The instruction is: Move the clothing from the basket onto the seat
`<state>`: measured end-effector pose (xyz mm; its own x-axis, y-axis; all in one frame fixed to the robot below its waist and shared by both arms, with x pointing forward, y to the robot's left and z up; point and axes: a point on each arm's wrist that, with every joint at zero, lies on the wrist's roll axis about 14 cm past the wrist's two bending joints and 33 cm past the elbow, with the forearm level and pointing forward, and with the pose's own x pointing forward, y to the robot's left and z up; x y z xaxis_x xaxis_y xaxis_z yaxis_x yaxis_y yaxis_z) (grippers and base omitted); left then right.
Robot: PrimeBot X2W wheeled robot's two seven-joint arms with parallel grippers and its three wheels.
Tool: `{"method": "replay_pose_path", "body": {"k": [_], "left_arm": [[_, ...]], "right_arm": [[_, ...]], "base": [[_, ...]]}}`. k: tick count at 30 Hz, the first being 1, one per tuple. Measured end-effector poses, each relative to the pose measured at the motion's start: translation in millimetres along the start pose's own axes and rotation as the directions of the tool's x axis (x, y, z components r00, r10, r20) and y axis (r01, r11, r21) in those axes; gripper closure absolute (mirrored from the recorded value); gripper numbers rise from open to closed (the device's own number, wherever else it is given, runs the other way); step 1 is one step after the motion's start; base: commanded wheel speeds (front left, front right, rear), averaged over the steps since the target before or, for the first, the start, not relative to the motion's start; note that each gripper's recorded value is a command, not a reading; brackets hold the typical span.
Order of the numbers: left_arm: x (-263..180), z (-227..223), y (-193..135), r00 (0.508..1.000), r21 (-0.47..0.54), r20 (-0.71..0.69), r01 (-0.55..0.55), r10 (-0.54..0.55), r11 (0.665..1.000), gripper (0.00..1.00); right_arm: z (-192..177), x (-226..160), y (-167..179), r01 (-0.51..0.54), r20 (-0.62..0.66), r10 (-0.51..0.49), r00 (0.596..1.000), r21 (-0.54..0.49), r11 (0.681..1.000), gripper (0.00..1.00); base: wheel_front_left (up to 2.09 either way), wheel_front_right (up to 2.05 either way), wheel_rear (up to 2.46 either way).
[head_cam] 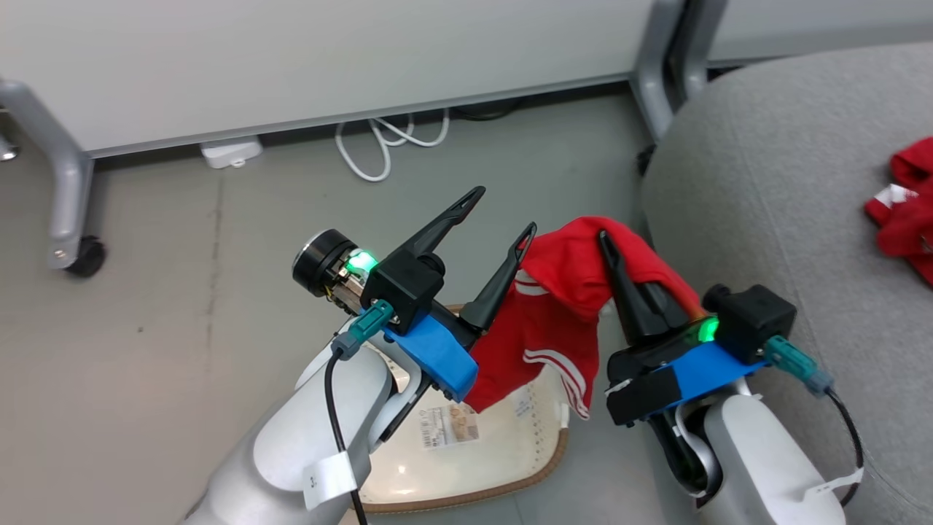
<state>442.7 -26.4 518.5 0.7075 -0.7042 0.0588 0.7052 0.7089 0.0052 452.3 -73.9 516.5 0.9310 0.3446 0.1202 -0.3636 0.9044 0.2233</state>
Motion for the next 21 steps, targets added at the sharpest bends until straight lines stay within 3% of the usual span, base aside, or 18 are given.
{"method": "replay_pose_path", "body": {"k": [10,21], "left_arm": [[32,-16,-34,0.991,-0.029,0.0,0.134,-0.134,0.991,0.0],[57,-29,-90,0.952,-0.067,0.002,0.305,-0.306,0.95,0.0]], "right_arm": [[24,-35,-68,0.206,0.059,-0.202,0.978,-0.064,0.976,1.0],[39,-102,-127,0.43,0.085,-0.423,0.902,-0.102,0.897,1.0]], "base": [[0.0,0.0,0.0],[0.0,0.0,0.0]]}}
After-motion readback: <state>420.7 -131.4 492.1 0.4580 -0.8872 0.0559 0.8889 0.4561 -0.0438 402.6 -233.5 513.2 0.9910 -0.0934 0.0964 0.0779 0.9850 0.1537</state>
